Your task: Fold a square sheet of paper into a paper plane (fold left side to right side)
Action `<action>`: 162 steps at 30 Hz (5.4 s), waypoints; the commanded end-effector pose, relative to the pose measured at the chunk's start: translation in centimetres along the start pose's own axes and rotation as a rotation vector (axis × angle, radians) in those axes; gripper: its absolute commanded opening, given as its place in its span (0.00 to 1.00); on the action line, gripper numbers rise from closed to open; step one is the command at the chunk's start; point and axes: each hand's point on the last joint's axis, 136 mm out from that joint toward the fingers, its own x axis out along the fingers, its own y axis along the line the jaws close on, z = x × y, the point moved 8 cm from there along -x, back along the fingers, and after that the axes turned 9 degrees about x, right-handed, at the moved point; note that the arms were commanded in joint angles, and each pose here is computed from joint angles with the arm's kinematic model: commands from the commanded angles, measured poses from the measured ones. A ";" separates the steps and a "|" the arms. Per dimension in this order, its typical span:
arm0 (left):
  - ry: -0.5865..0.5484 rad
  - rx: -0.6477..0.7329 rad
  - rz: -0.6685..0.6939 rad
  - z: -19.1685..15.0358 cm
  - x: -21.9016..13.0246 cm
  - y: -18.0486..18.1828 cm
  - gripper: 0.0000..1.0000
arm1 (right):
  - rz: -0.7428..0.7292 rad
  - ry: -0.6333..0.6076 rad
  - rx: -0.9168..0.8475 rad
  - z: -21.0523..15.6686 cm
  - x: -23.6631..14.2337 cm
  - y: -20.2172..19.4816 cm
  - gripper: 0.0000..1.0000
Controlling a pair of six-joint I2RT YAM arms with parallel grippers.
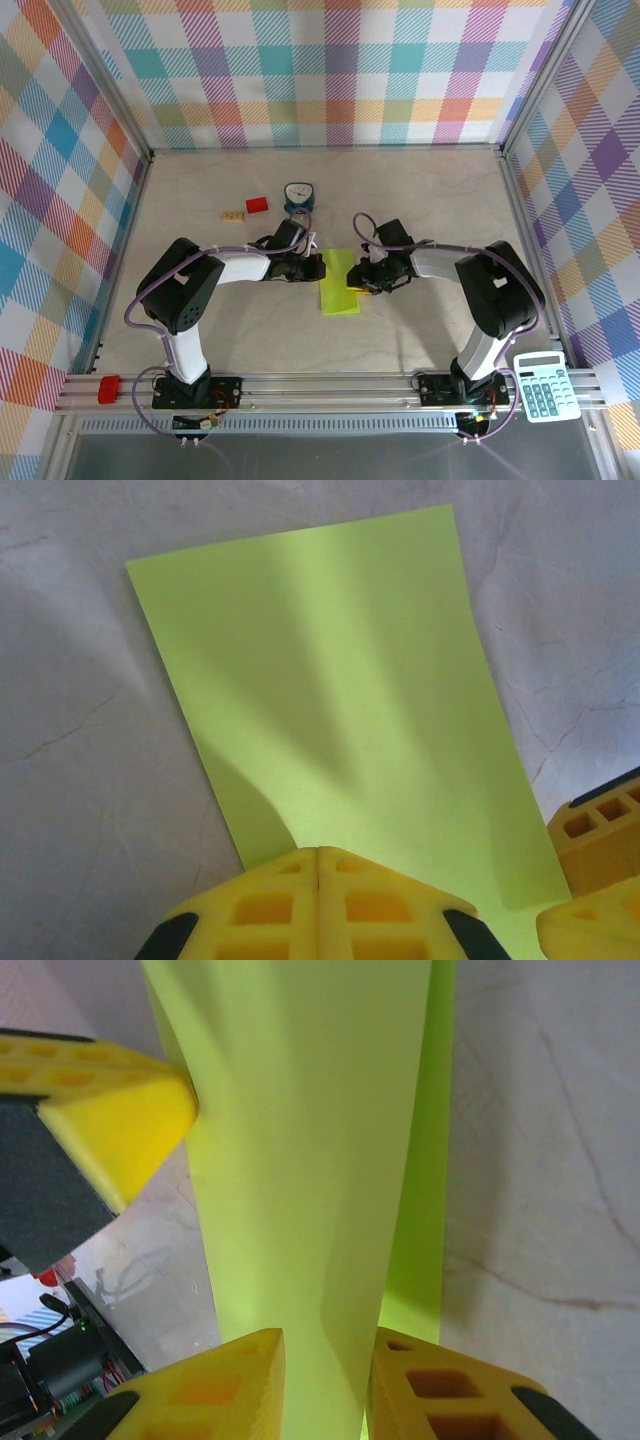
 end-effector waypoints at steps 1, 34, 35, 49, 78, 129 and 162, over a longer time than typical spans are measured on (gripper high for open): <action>0.069 -0.015 0.029 -1.7 -0.1 0.2 0.00 | 0.023 0.002 -0.022 0.8 0.0 0.3 0.26; -0.175 0.254 -0.013 -0.2 -6.3 -4.5 0.49 | 0.098 0.016 0.092 2.2 -1.1 0.9 0.00; -0.185 0.303 -0.007 -0.7 -6.7 -5.2 0.53 | 0.100 0.015 0.096 2.3 -1.1 1.0 0.00; -0.113 0.731 0.263 -6.2 -4.7 -12.4 0.68 | 0.112 0.011 0.112 3.4 -1.1 1.8 0.00; -0.071 0.714 0.429 -5.6 -0.5 -13.5 0.05 | 0.160 -0.009 0.097 4.0 -1.1 2.3 0.06; -0.063 0.158 -0.102 -2.9 -2.4 -7.5 0.00 | 0.058 -0.038 -0.045 -3.5 -0.6 -1.7 0.00; 0.015 0.104 -0.115 -3.1 -1.8 -5.0 0.00 | -0.152 0.037 -0.022 -4.1 1.1 -4.3 0.00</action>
